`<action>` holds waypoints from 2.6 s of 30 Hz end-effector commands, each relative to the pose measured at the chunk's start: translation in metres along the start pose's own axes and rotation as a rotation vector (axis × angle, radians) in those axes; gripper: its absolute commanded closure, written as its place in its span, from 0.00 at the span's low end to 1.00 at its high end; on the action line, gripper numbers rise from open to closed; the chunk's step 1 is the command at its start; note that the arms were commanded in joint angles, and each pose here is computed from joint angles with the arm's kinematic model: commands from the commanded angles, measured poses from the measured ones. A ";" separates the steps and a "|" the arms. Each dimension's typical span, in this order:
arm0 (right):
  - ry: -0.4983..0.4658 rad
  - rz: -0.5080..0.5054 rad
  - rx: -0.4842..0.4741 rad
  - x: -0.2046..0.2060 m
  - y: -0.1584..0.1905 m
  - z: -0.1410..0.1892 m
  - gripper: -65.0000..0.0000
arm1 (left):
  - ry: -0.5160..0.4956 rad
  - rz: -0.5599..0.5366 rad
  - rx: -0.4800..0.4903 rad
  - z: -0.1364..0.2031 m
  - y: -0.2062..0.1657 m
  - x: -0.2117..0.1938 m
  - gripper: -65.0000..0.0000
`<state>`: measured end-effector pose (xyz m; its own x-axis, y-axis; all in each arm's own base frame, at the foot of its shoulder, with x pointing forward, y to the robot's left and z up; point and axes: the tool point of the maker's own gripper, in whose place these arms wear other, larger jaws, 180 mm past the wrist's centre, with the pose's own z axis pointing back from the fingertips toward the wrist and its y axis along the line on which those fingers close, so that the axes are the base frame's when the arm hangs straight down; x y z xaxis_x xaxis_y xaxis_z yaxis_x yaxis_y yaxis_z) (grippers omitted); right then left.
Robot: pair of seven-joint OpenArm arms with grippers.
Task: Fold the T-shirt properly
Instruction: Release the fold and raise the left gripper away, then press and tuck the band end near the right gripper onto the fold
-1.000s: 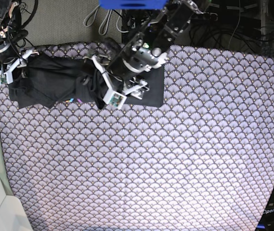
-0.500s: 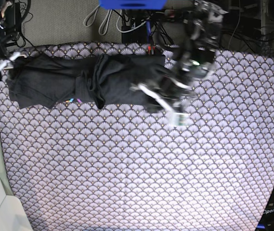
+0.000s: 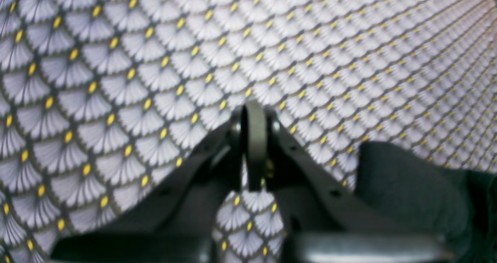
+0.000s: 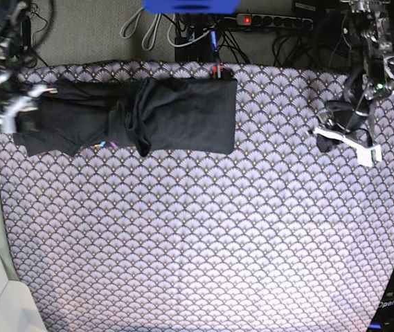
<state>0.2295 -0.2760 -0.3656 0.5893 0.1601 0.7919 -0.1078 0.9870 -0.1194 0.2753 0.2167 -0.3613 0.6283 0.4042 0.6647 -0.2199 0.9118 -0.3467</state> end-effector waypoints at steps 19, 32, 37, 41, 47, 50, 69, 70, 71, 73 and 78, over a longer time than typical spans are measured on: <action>-0.058 0.250 0.417 0.063 0.177 0.004 0.58 | 0.052 0.064 0.033 0.009 0.011 -0.020 1.00; -0.056 0.172 0.444 0.061 0.195 -0.001 0.58 | 0.076 0.079 0.039 0.004 0.014 -0.029 1.00; 0.040 0.163 0.424 0.031 0.179 -0.022 0.58 | 0.071 0.084 0.038 0.001 0.014 -0.025 1.00; 0.092 0.187 0.290 0.017 0.129 -0.032 0.58 | 0.069 0.085 0.036 0.001 0.013 -0.024 1.00; 0.007 0.137 0.069 0.036 0.047 -0.019 0.58 | 0.058 0.086 0.030 -0.001 0.011 -0.019 1.00; 0.008 0.136 -0.011 0.041 0.013 -0.016 0.57 | 0.057 0.087 0.028 -0.001 0.011 -0.019 1.00; 0.184 0.026 -0.047 -0.011 -0.035 -0.026 0.42 | 0.059 0.073 0.043 0.001 0.016 -0.019 1.00; 0.173 0.022 -0.061 -0.006 -0.039 -0.027 0.42 | 0.059 0.073 0.043 0.001 0.016 -0.019 1.00; 0.171 0.009 -0.073 -0.006 -0.044 -0.027 0.42 | 0.059 0.073 0.043 0.001 0.016 -0.019 1.00; 0.172 -0.022 -0.095 -0.009 -0.055 -0.027 0.42 | 0.058 0.073 0.043 0.001 0.016 -0.019 1.00; 0.220 -0.069 -0.115 -0.028 -0.074 -0.028 0.42 | 0.055 0.074 0.041 0.000 0.015 -0.017 1.00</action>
<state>0.2346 -0.3420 -0.4114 0.7806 0.0588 0.6222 0.0161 0.9933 -0.1141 0.2583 0.2196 -0.3841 0.6657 0.4282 0.6112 -0.2639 0.9011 -0.3439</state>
